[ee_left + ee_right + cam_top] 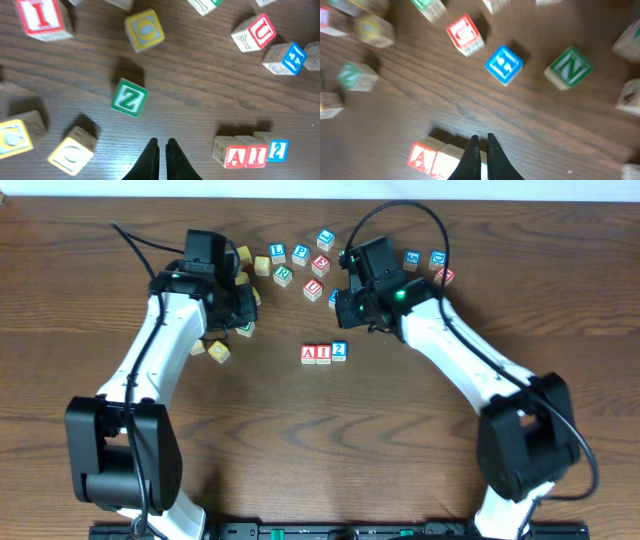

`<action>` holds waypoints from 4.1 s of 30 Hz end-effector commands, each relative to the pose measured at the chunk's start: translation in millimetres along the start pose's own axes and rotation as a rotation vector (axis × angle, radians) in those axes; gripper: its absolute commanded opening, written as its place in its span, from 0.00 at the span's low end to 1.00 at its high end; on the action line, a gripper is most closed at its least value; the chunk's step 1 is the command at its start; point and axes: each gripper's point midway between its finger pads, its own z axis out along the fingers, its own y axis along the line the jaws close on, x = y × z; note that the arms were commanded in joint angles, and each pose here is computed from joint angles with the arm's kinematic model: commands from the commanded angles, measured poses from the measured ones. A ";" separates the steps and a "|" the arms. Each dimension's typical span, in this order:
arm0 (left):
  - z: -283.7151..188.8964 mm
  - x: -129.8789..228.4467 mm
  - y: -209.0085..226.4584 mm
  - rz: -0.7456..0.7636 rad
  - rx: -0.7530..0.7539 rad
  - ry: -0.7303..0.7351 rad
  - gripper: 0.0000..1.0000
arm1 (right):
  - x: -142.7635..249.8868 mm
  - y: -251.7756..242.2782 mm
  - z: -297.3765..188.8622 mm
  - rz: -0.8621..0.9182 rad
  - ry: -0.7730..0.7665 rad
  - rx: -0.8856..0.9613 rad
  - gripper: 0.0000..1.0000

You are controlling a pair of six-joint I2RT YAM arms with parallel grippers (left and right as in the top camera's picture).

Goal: Spell out AI2

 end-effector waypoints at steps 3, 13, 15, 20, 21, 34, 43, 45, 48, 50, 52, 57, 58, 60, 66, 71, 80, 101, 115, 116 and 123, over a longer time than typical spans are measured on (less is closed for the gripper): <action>8.5 10.3 1.1 -0.011 -0.075 0.011 0.07 | 34.4 -2.7 48.1 0.074 0.111 0.024 0.01; 9.4 7.0 -5.6 0.005 -0.066 -0.009 0.07 | 39.3 -1.4 58.8 -0.038 0.104 0.082 0.01; 9.4 6.6 -5.7 0.005 -0.066 -0.010 0.07 | 41.1 2.1 59.6 -0.065 0.108 0.078 0.01; 9.5 6.2 -5.9 0.006 -0.065 -0.012 0.08 | 44.8 7.1 60.4 -0.125 0.111 0.092 0.01; 9.5 6.2 -5.9 0.006 -0.065 -0.012 0.08 | 45.9 8.5 60.4 -0.138 0.114 0.091 0.01; 9.5 6.0 -6.0 0.006 -0.065 -0.013 0.07 | 57.2 -8.5 61.5 -0.163 0.136 0.182 0.01; 9.5 6.1 -5.9 0.006 -0.065 -0.012 0.07 | 58.3 -6.1 62.0 -0.168 0.137 0.179 0.01; 9.5 6.1 -5.9 0.006 -0.065 -0.012 0.07 | 58.6 -5.8 62.0 -0.168 0.138 0.179 0.01; 9.5 6.1 -5.9 0.006 -0.065 -0.012 0.08 | 59.3 -4.9 62.0 -0.171 0.140 0.178 0.01; 9.4 6.0 -5.9 0.006 -0.065 -0.013 0.07 | 59.7 -3.5 62.1 -0.180 0.141 0.175 0.01; 9.4 6.0 -5.9 0.007 -0.065 -0.013 0.07 | 60.2 -2.3 62.2 -0.190 0.142 0.173 0.01; 9.4 6.0 -5.9 0.007 -0.065 -0.013 0.07 | 61.2 0.1 62.5 -0.199 0.144 0.169 0.01; 9.4 6.0 -5.9 0.007 -0.065 -0.013 0.08 | 61.0 0.1 62.4 -0.199 0.143 0.169 0.01; 9.4 6.0 -5.9 0.007 -0.065 -0.013 0.07 | 61.3 0.1 62.5 -0.199 0.144 0.169 0.01; 9.4 6.1 -5.9 0.007 -0.065 -0.012 0.07 | 63.6 3.8 62.7 -0.215 0.155 0.145 0.01; 9.5 6.1 -5.9 0.007 -0.065 -0.012 0.08 | 64.4 5.8 62.8 -0.220 0.156 0.144 0.01; 9.4 6.1 -5.9 0.007 -0.065 -0.012 0.08 | 66.7 5.2 62.3 -0.220 0.166 0.146 0.01; 9.4 6.0 -5.9 0.007 -0.065 -0.013 0.07 | 63.4 16.5 64.3 -0.238 0.151 0.086 0.01; 9.5 5.5 -6.0 0.014 -0.065 -0.014 0.07 | 38.9 -36.1 39.4 0.113 0.080 0.268 0.01; 9.5 5.3 -6.1 0.014 -0.064 -0.015 0.07 | 42.6 -40.0 38.3 0.132 0.095 0.279 0.01; 9.5 4.9 -6.3 0.014 -0.064 -0.017 0.07 | 60.7 -39.1 35.9 0.137 0.166 0.286 0.01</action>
